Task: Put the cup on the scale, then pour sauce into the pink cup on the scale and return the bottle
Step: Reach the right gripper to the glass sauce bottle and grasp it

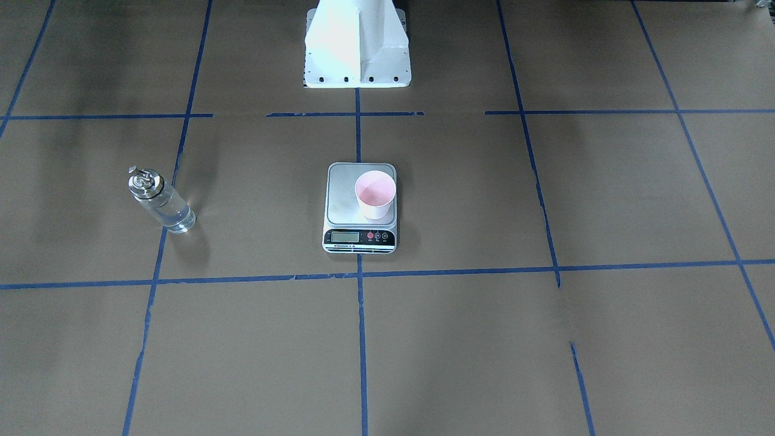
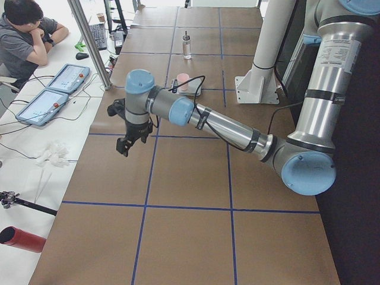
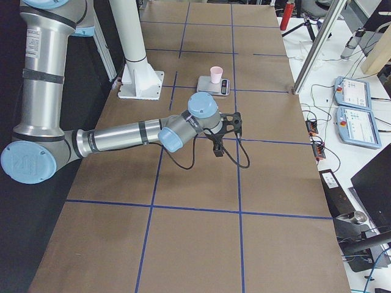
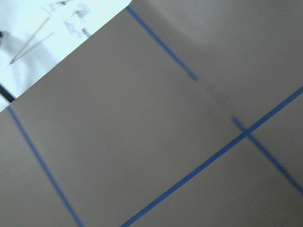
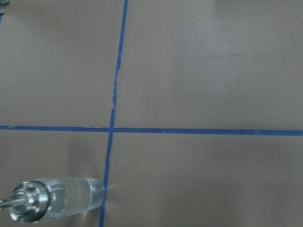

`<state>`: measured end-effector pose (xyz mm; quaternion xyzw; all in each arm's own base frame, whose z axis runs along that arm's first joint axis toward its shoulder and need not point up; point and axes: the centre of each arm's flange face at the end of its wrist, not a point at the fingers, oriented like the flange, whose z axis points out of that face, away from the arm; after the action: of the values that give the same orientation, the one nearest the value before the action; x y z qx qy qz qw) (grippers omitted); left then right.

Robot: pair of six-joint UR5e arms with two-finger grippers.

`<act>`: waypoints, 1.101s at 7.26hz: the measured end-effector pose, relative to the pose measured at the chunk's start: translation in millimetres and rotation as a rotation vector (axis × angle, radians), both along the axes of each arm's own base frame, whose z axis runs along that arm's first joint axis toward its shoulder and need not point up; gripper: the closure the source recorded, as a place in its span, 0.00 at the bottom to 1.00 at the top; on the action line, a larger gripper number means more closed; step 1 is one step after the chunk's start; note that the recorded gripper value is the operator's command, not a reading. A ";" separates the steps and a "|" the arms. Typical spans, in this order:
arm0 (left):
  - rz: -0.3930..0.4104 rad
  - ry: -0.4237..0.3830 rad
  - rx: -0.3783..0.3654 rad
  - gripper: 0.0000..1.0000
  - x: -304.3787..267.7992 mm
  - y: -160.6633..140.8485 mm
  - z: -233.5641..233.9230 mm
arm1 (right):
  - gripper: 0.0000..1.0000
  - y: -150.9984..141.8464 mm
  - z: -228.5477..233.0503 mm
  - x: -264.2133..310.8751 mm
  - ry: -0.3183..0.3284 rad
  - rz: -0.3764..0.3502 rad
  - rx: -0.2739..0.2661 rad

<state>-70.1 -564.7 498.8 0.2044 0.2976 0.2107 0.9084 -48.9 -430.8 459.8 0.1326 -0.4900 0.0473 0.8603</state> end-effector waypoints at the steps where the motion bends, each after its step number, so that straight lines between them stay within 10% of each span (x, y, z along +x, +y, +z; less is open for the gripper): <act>1: -0.047 0.004 -0.051 0.00 -39.0 8.8 37.1 | 0.00 16.5 -35.5 -30.8 -0.027 0.005 -0.027; 4: -0.120 0.021 -0.137 0.00 -81.9 45.4 90.6 | 0.00 77.0 -91.0 -128.0 -0.006 0.044 -0.070; 8: -0.118 0.055 -0.158 0.00 -78.4 66.4 105.7 | 0.00 150.0 -56.8 -259.6 0.163 0.198 0.068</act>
<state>-148.5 -498.3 604.4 0.1551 0.3255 0.1272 0.9240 -308.5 -280.8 403.0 0.2126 -0.4041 0.1042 0.8835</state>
